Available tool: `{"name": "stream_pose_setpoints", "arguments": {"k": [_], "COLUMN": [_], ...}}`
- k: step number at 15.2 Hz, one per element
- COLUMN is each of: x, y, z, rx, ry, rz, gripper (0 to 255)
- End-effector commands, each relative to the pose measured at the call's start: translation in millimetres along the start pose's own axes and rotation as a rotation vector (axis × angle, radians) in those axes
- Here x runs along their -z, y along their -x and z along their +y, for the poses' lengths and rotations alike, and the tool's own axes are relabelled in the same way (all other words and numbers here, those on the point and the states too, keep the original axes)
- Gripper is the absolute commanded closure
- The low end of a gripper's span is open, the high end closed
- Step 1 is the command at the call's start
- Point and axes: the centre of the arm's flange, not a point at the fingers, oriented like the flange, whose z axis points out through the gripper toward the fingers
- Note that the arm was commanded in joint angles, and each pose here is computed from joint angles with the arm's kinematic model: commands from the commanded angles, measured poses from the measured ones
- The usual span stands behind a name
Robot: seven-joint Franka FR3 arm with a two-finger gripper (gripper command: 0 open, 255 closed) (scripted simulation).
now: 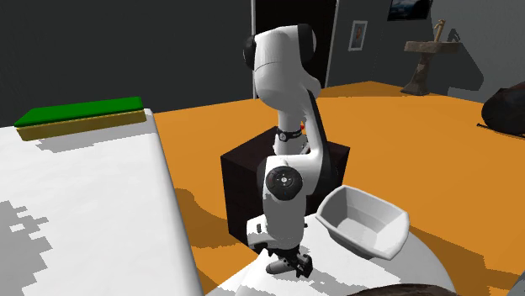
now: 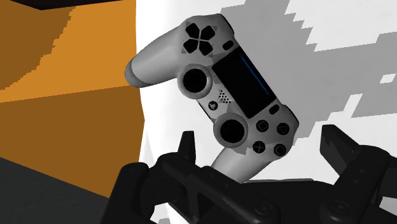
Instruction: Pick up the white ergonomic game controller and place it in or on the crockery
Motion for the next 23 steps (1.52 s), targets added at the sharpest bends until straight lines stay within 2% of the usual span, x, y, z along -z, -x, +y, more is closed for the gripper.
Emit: {"name": "stream_pose_setpoints", "arguments": {"k": [1,2,11,23], "x": [0,0,0,62], "y": [0,0,0,10], "z": [0,0,0,3], "rx": [0.0,0.0,0.0,0.0], "ry": [0.0,0.0,0.0,0.0], "rz": [0.0,0.0,0.0,0.0], "gripper": [0,255,255,255]}}
